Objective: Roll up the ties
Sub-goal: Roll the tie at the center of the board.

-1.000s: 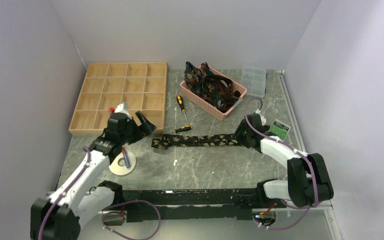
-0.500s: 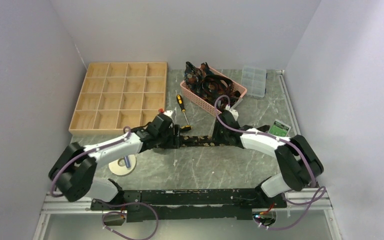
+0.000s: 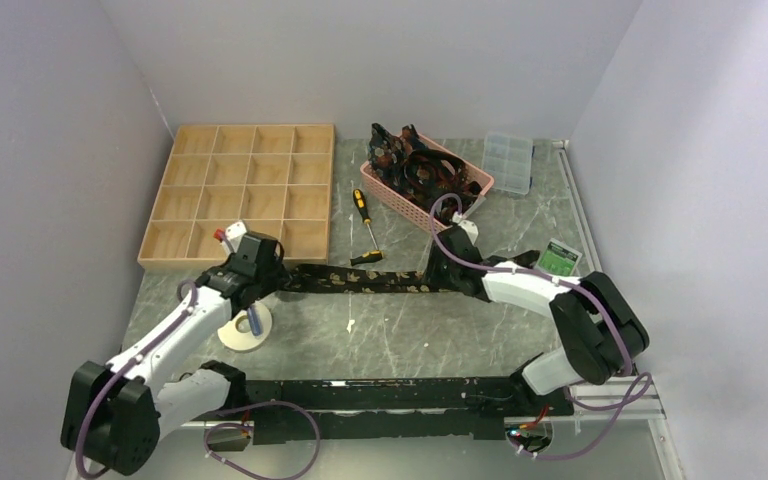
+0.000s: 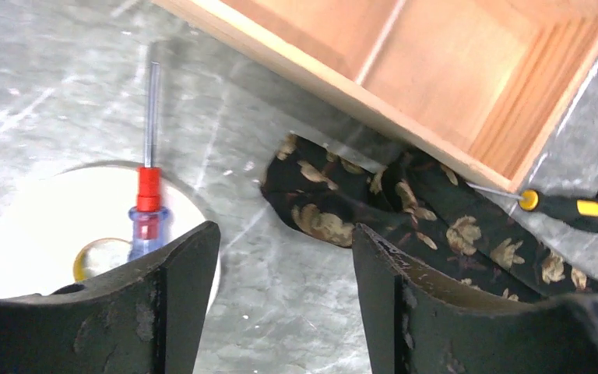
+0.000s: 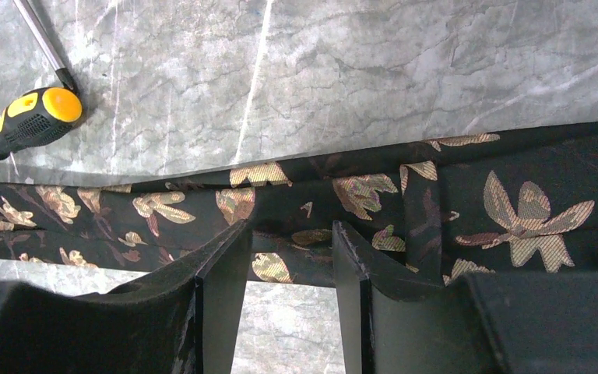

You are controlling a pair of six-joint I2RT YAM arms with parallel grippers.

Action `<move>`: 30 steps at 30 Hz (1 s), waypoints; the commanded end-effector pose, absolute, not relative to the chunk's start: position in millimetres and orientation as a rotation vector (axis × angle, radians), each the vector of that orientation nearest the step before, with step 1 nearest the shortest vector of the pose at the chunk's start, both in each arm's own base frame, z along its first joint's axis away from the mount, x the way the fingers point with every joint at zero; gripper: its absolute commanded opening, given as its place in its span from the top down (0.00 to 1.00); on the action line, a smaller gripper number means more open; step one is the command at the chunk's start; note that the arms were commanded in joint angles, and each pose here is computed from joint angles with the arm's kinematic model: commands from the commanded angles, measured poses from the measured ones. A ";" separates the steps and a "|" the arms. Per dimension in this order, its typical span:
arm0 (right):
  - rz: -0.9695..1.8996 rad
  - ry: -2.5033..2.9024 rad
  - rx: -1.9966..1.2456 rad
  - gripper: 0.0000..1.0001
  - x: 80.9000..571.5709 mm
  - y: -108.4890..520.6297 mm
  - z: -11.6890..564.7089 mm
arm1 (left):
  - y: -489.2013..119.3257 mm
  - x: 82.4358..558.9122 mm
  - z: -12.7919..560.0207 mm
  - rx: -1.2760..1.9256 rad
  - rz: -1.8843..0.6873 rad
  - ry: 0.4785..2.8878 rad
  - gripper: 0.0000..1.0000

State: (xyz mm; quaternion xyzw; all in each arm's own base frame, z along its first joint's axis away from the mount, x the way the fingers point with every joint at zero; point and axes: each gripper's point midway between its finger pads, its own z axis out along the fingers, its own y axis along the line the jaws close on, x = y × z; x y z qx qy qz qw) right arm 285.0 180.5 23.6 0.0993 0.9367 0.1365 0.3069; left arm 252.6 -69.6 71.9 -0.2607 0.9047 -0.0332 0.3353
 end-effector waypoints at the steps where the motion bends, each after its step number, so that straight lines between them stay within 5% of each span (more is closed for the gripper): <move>1: 0.285 2.485 0.252 0.53 278.2 163.8 14.8 | -34.9 242.0 79.9 -0.809 0.077 2.306 0.30; 10: 0.311 2.343 0.071 0.48 271.4 179.4 63.2 | -75.2 254.3 111.2 -0.422 -0.056 2.347 0.17; 16: 0.345 2.339 -0.048 0.45 259.7 201.7 66.4 | -108.6 250.1 116.4 -0.036 0.119 2.279 0.10; 27: 0.458 2.316 -0.116 0.45 251.8 233.0 72.1 | -73.2 253.7 98.5 -0.076 0.399 2.383 0.08; 30: 0.497 2.298 -0.153 0.45 247.2 244.7 77.1 | -66.8 250.4 98.2 -0.250 0.293 2.388 0.09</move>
